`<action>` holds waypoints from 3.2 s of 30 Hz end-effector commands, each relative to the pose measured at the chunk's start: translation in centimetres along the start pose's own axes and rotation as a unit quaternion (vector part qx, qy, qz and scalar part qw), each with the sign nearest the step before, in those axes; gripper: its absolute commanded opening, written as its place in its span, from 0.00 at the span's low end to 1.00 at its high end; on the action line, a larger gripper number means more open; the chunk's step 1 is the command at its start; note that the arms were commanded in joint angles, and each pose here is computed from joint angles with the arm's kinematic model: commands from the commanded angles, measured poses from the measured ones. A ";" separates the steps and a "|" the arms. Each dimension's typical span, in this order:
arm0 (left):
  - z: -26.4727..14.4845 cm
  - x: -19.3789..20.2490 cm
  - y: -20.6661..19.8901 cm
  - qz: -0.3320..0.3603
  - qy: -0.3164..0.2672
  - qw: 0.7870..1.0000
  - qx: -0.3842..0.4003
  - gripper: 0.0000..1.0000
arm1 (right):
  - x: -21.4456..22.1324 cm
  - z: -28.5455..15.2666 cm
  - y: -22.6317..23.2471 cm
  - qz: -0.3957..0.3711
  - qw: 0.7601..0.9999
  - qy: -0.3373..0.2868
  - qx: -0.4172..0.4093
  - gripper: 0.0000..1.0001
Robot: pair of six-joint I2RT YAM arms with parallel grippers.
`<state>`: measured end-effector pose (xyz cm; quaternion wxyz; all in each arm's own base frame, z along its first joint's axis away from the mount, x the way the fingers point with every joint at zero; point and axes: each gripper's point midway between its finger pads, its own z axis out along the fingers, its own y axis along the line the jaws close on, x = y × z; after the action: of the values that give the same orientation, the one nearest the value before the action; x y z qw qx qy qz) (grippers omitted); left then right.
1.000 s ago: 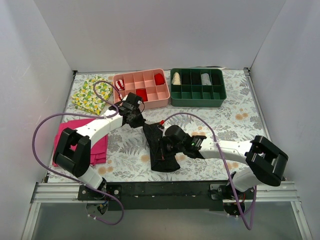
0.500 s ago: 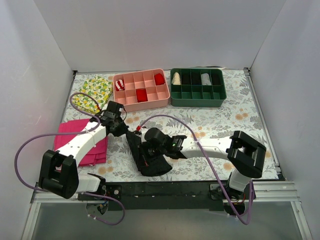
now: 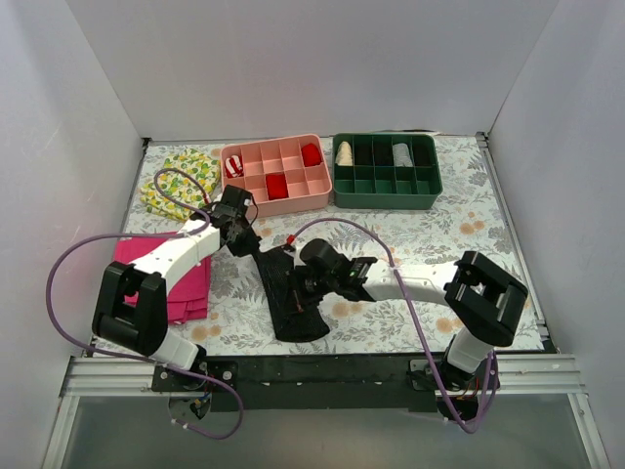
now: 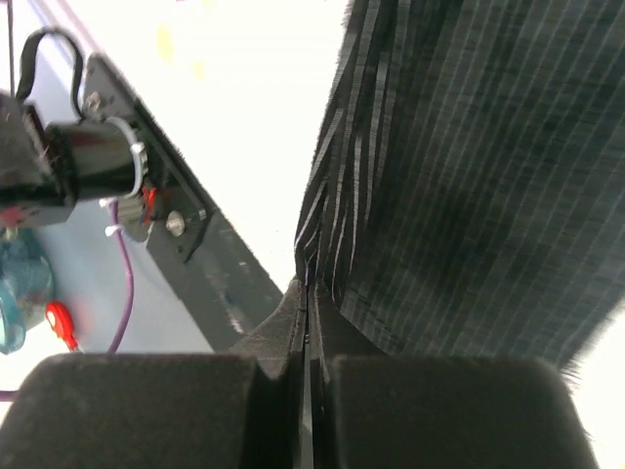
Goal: Roll the underwear
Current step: Fold the underwear at the center of the board.
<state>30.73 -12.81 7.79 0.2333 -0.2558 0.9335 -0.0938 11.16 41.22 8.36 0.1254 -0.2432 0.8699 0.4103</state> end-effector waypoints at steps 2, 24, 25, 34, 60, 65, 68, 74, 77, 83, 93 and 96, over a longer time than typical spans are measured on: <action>0.1 -1.3 -3.5 0.016 -0.013 0.999 0.031 0.03 | -2.1 -1.9 -0.1 0.010 0.999 -0.037 -0.026 0.01; 2.1 2.3 -12.5 0.148 0.025 0.984 0.095 0.04 | 1.8 -3.1 -5.4 0.195 0.976 -0.094 0.017 0.01; 2.1 2.4 -12.6 0.150 0.029 0.983 0.097 0.04 | 1.9 -3.0 -5.6 0.200 0.975 -0.093 0.021 0.01; 3.5 3.6 -13.3 0.167 0.062 0.980 0.091 0.08 | 2.9 -2.6 -6.7 0.231 0.968 -0.087 0.035 0.01; -1.6 0.5 -17.5 0.167 0.025 0.974 0.152 0.54 | -1.8 -8.9 -7.8 0.157 0.956 -0.209 0.136 0.43; -2.8 0.1 -15.1 0.150 0.006 0.980 0.134 0.60 | -3.7 -10.8 -9.4 0.133 0.951 -0.214 0.178 0.22; -3.1 1.0 -11.8 0.139 0.005 0.983 0.117 0.55 | -5.3 -10.7 -10.1 0.121 0.957 -0.198 0.175 0.03; -4.7 3.6 -8.8 0.108 0.024 0.979 0.174 0.20 | -9.1 -8.6 -10.0 0.069 0.978 -0.151 0.128 0.01; -5.0 6.0 -7.7 0.098 0.052 0.973 0.205 0.09 | -11.3 -7.2 -8.9 0.043 0.987 -0.124 0.096 0.01; -4.5 9.2 -5.7 0.080 0.093 0.967 0.222 0.07 | -13.6 -4.1 -8.6 0.035 0.993 -0.095 0.059 0.01; -3.1 10.8 -4.1 0.079 0.113 0.969 0.205 0.06 | -15.3 -2.0 -12.9 0.039 0.992 -0.080 0.087 0.01; -2.8 10.9 -3.8 0.081 0.114 0.970 0.199 0.06 | -15.3 -2.0 -14.4 0.040 0.991 -0.077 0.097 0.01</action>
<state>22.78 -21.31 6.93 0.1730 -0.1205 0.9376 -0.2764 29.98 36.80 5.71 0.1788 -0.1446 0.9111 0.3422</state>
